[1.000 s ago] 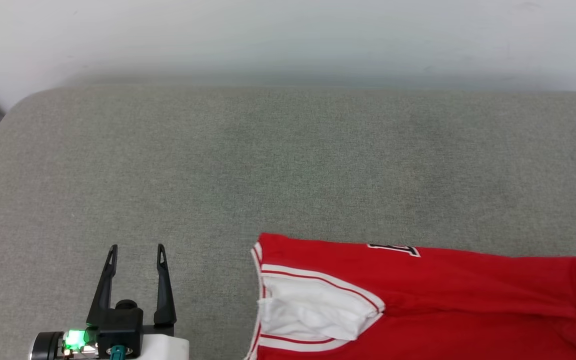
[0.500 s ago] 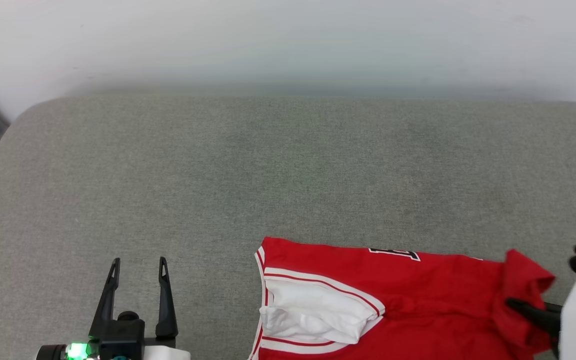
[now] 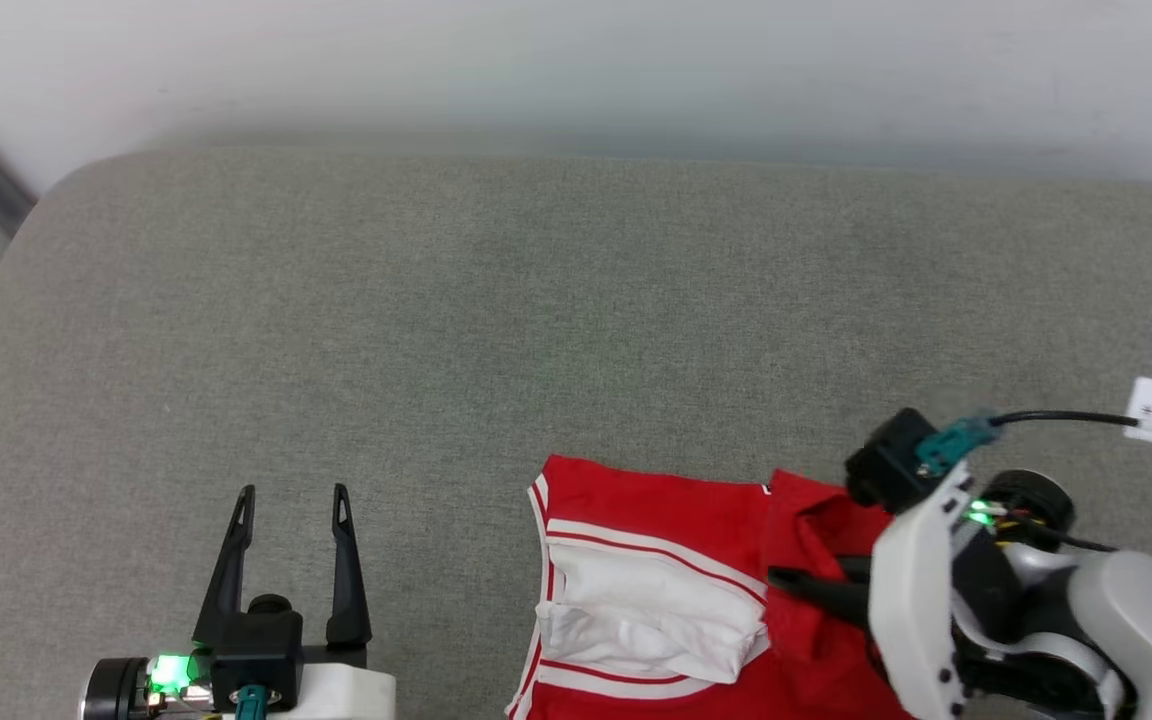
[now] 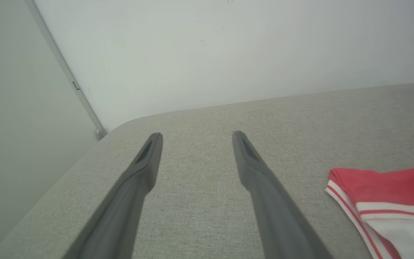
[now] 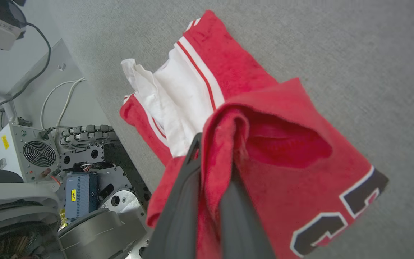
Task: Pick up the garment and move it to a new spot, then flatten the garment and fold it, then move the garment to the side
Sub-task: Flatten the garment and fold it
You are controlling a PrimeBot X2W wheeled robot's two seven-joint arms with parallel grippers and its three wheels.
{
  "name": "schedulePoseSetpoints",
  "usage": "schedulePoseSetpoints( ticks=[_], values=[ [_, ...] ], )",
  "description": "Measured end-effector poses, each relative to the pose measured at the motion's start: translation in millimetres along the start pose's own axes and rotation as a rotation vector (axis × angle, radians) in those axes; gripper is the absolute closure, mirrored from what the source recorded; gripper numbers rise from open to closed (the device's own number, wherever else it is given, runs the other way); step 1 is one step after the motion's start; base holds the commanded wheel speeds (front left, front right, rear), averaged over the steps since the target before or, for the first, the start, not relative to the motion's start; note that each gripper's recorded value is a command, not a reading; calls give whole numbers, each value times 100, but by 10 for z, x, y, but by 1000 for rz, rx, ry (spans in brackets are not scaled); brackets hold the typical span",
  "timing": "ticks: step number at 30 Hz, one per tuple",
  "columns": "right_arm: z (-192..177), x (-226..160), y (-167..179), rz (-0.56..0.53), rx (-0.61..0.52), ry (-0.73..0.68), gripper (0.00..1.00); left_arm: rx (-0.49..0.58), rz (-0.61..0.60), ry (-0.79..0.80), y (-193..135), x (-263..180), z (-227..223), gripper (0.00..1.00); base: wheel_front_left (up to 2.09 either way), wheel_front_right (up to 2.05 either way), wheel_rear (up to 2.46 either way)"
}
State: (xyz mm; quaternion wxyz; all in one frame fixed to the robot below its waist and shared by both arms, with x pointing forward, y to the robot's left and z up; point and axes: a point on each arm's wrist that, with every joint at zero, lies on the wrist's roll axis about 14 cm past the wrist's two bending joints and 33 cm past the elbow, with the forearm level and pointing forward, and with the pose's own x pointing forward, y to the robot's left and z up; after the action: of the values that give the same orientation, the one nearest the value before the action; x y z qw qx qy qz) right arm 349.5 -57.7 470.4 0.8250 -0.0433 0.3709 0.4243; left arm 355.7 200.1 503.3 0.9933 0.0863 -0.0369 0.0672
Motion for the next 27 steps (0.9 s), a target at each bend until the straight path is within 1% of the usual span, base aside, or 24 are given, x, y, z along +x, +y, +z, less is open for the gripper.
schedulePoseSetpoints(
  ticks=[4, 6, 9, 11, 13, 15, 19, 22, 24, 25, 26, 27],
  values=[
    [149, 275, 240, 84, -92, 34, 100, 1, 5, 12, -1, 23, -40, 0, 0, 0, 0],
    [175, 399, 295, 103, -142, 63, 100, 1, 9, 12, 2, 59, -42, 0, 0, 0, 0],
    [194, 587, 372, 133, -180, 96, 100, 2, 10, 27, 5, 67, -91, 0, 0, 0, 0],
    [149, 716, 432, 161, -177, 129, 100, 2, 16, 33, 14, 82, -110, 0, 0, 0, 0],
    [26, 831, 406, 159, -187, 181, 100, 1, 17, 39, 15, 96, -129, 0, 0, 0, 0],
    [-74, 927, 307, 133, -200, 222, 100, 1, 19, 41, 21, 119, -139, 0, 0, 0, 0],
    [-372, 1070, 231, 114, -219, 306, 100, 2, 27, 49, 42, 133, -167, 0, 0, 0, 0],
    [-412, 1109, 253, 118, -218, 300, 100, 1, 31, 45, 56, 142, -155, 0, 0, 0, 0],
    [-381, 1104, 253, 114, -225, 269, 99, 2, 34, 42, 74, 144, -145, 0, 0, 0, 0],
    [-357, 1093, 258, 114, -224, 249, 57, 4, 36, 40, 83, 141, -139, 0, 0, 0, 0],
    [-324, 1074, 249, 109, -230, 224, 57, 6, 37, 38, 96, 134, -134, 0, 0, 0, 0],
    [-270, 1042, 220, 98, -237, 194, 0, 8, 35, 36, 100, 121, -127, 0, 0, 0, 0]
  ],
)
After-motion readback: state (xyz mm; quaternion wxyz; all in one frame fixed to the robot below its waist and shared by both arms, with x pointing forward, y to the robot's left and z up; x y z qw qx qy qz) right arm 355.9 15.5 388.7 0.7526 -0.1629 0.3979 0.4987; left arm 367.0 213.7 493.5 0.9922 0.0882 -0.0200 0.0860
